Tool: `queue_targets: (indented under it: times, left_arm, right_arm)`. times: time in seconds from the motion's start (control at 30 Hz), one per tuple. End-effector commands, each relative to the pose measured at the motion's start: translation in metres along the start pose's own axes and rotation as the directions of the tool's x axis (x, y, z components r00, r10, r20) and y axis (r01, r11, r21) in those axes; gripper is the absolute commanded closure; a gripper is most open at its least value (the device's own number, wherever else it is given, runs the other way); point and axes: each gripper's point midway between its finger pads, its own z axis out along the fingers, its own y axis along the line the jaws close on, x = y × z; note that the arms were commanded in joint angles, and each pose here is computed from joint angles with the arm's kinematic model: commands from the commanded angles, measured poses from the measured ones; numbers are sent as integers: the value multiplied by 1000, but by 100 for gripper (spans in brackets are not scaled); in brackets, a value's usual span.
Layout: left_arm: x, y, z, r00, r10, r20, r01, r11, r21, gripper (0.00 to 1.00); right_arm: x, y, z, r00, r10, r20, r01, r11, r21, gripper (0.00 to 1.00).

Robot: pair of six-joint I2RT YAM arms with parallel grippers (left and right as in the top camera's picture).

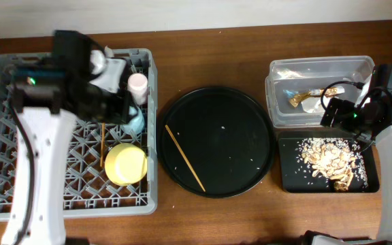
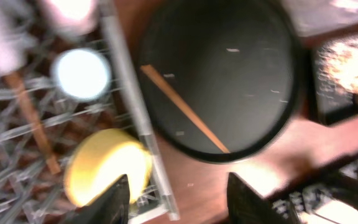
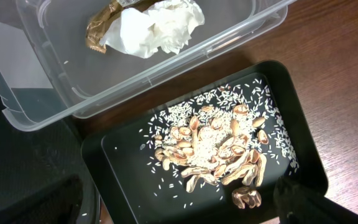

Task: Sort waste into correct bins and load items into the dishwasher rack
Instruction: 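Grasp the second chopstick on the round tray with the left gripper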

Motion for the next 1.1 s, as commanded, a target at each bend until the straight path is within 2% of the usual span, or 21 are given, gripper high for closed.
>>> queue_targets:
  times: [0.0, 0.07, 0.17, 0.2, 0.23, 0.27, 0.3, 0.33, 0.37, 0.43, 0.57, 0.67, 0.9, 1.07]
  left_arm:
    - [10, -50, 29, 999, 18, -51, -16, 999, 40, 0]
    - [24, -81, 67, 995, 28, -93, -24, 999, 44, 0]
    - [54, -123, 125, 990, -24, -141, 35, 997, 76, 0]
    - [53, -126, 137, 995, 14, -103, -8, 998, 57, 21]
    - [54, -123, 147, 997, 14, -80, -13, 1000, 15, 68]
    - [60, -114, 155, 995, -76, -66, 72, 996, -61, 76]
    - [69, -103, 163, 978, -203, -46, 195, 971, -141, 79]
    - [79, -89, 171, 951, -308, -6, 299, 928, -221, 78]
    - [85, -77, 178, 933, -357, 46, 355, 892, -279, 78]
    - [92, -57, 196, 916, -381, 126, 401, 854, -332, 77]
    - [106, -48, 228, 911, -385, 148, 412, 864, -289, 71]
    - [104, -44, 236, 893, -404, 199, 446, 854, -268, 67]
    - [112, -36, 255, 826, -518, 221, 563, 777, -283, 71]
    - [119, -28, 268, 811, -544, 217, 585, 748, -313, 73]
  right_arm:
    - [-4, -2, -3, 1000, 3, 14, -3, 1000, 8, 1]
    - [-4, -2, -3, 1000, 3, 14, -3, 1000, 8, 1]
    - [-4, -2, -3, 1000, 3, 14, -3, 1000, 8, 2]
    - [-4, -2, -3, 1000, 3, 14, -3, 1000, 8, 1]
    - [-4, -2, -3, 1000, 3, 14, -3, 1000, 8, 1]
    - [-4, -2, -3, 1000, 3, 14, -3, 1000, 8, 1]
    - [-4, -2, -3, 1000, 3, 14, -3, 1000, 8, 1]
    - [-4, -2, -3, 1000, 3, 14, -3, 1000, 8, 1]
    - [-4, -2, -3, 1000, 3, 14, -3, 1000, 8, 2]
    - [-4, -2, -3, 1000, 3, 14, -3, 1000, 8, 1]
    - [-4, -2, -3, 1000, 3, 14, -3, 1000, 8, 2]
    - [-4, -2, -3, 1000, 3, 14, -3, 1000, 8, 1]
    - [-4, -2, -3, 1000, 3, 14, -3, 1000, 8, 1]
    - [-4, -2, -3, 1000, 3, 14, -3, 1000, 8, 1]
